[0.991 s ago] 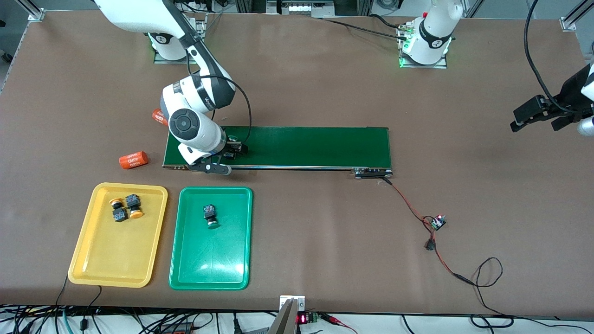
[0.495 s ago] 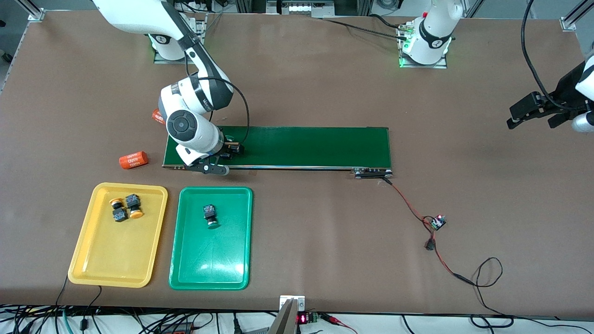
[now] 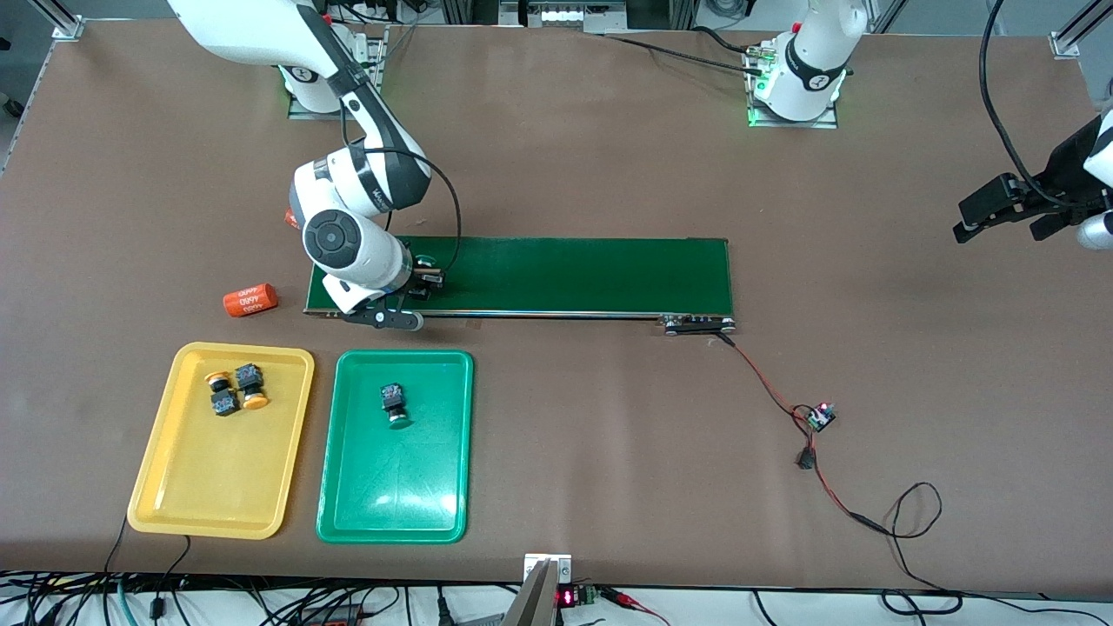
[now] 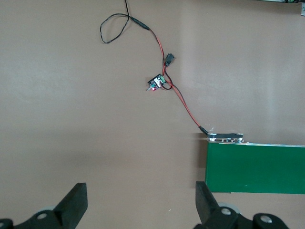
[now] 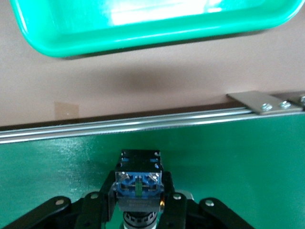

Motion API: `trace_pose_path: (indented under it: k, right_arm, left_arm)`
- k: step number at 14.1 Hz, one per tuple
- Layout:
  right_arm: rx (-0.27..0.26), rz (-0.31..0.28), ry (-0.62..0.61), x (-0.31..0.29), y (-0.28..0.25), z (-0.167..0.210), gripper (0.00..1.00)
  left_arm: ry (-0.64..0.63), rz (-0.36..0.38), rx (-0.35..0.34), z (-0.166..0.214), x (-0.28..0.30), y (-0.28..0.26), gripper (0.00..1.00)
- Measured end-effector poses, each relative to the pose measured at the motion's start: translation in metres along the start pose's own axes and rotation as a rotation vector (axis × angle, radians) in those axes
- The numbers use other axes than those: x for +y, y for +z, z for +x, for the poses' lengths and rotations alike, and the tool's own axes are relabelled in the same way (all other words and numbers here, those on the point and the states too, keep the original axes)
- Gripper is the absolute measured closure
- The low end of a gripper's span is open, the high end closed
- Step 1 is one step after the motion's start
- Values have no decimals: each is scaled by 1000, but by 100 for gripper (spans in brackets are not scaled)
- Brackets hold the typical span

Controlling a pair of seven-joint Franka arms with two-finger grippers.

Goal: Sort buttons by color to trays
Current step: 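Grasp the green button with the right gripper and lift it, then carry the green button over the green tray with the right gripper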

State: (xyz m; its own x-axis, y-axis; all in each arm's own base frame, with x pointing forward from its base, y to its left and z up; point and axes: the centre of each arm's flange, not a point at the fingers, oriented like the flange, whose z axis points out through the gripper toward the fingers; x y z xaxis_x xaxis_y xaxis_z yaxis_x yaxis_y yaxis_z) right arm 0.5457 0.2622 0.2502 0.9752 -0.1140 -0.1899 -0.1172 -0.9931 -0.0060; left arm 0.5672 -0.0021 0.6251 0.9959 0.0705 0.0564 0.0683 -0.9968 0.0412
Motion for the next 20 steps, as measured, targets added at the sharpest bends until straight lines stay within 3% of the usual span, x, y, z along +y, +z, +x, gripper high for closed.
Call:
trace_pose_path:
  k: [4, 7, 9, 15, 20]
  right_arm:
    - [4, -8, -53, 21, -51, 17, 59]
    - [58, 10, -110, 28, -110, 25, 59]
    - [93, -16, -148, 28, -120, 30, 59]
    - [294, -44, -221, 27, -80, 79, 59]
    - [410, -57, -279, 40, -39, 111, 59]
  left_arm:
    - [-23, 2, 9, 1, -13, -2, 0]
    - [-30, 3, 8, 2, -17, -1, 0]
    - [-30, 3, 9, 2, -17, -2, 0]
    - [-31, 4, -25, -4, -17, -7, 0]
    - [13, 3, -24, -5, -14, -12, 0]
